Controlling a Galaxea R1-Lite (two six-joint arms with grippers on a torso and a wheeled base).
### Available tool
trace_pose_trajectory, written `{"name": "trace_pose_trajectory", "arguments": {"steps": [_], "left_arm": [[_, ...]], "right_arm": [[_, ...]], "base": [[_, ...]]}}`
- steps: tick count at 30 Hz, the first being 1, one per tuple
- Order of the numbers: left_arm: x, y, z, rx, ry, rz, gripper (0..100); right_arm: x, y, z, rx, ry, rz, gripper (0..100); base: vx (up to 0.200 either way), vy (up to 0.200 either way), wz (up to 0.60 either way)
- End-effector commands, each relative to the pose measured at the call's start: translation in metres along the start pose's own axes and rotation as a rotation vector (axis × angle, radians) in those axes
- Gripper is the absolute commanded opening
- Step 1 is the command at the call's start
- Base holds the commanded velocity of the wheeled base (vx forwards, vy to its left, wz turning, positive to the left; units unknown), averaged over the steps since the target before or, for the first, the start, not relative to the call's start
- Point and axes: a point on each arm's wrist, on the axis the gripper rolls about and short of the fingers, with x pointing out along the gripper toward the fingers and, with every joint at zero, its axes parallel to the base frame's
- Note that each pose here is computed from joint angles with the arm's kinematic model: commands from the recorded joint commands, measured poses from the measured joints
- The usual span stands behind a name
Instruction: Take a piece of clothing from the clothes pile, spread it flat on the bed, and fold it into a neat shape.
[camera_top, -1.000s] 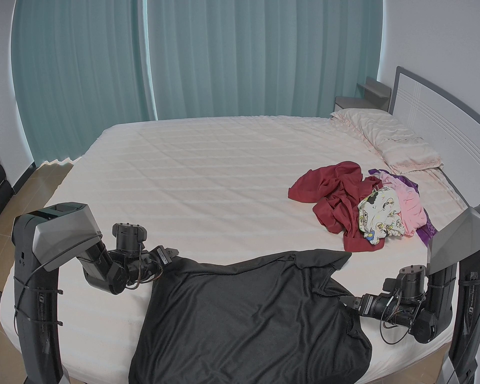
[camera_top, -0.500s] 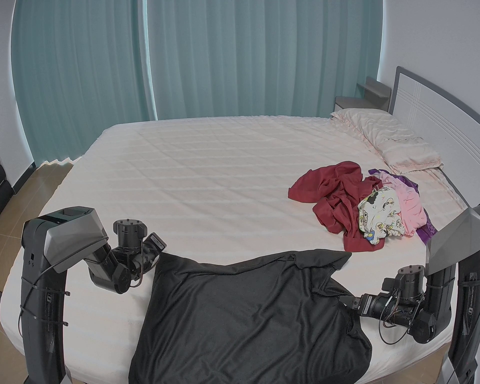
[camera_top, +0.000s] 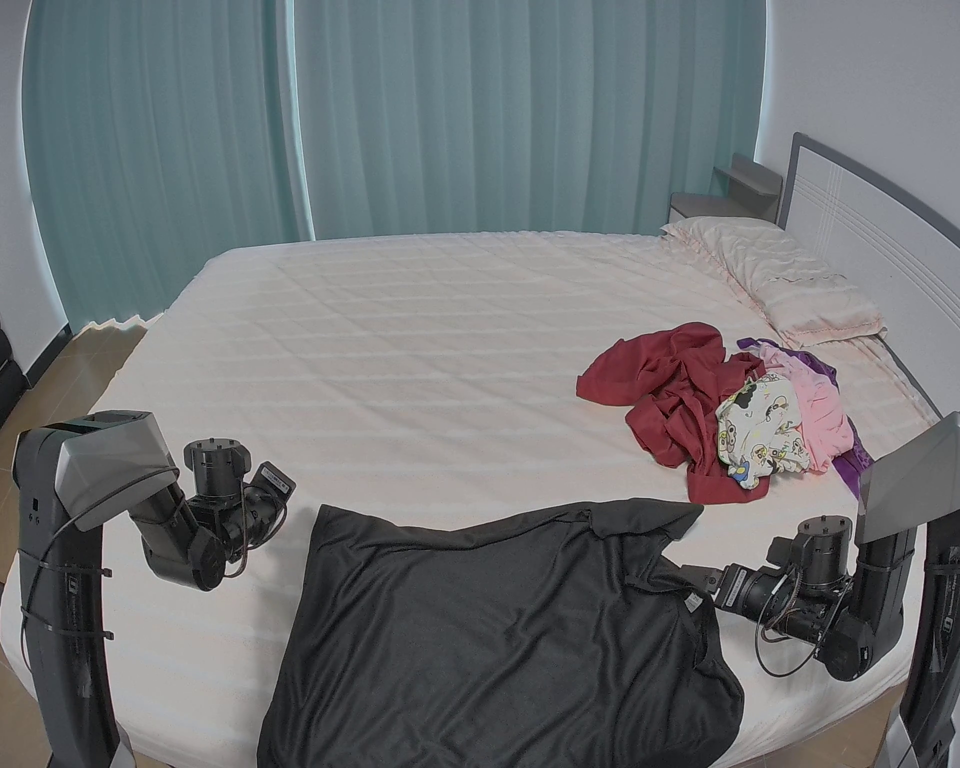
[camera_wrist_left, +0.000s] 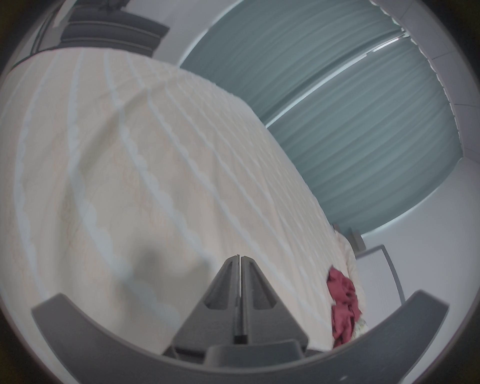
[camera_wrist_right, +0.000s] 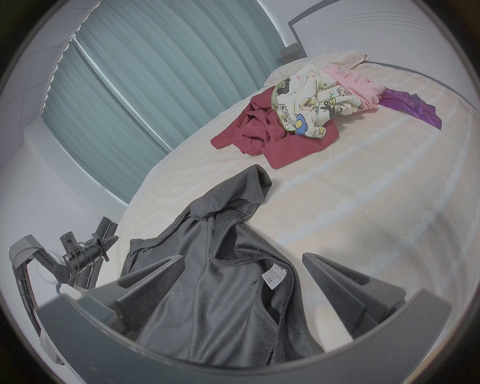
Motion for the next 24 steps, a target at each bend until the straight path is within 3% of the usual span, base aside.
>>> {"name": "trace_pose_trajectory", "arguments": {"steps": [1,16,17,18,20,24], "left_arm": [[-0.034,-0.013,0.001,-0.002,0.1,-0.072,100],[-0.025,-0.011,-0.015,0.029,0.221,-0.127,100],[-0.019,-0.014,-0.013,0.091,0.216,-0.135,100],[-0.018,-0.015,-0.013,0.097,0.216,-0.136,100],[-0.006,-0.011,-0.014,0.198,0.242,-0.091,100],[0.023,-0.004,-0.019,0.226,0.238,-0.013,100]], "right_arm": [[-0.001,0.001,0.001,0.019,-0.006,0.01,100],[0.002,0.003,-0.01,0.008,0.036,0.005,100],[-0.001,0.006,-0.007,0.008,0.021,0.014,100],[-0.001,0.006,-0.006,0.008,0.02,0.015,100],[-0.004,0.008,-0.003,0.011,0.008,0.025,100],[-0.004,0.008,-0.004,0.008,0.01,0.027,100]], "base": [[0.0,0.0,0.0],[0.0,0.0,0.0],[0.0,0.0,0.0],[0.0,0.0,0.0],[0.0,0.0,0.0],[0.0,0.0,0.0]]}}
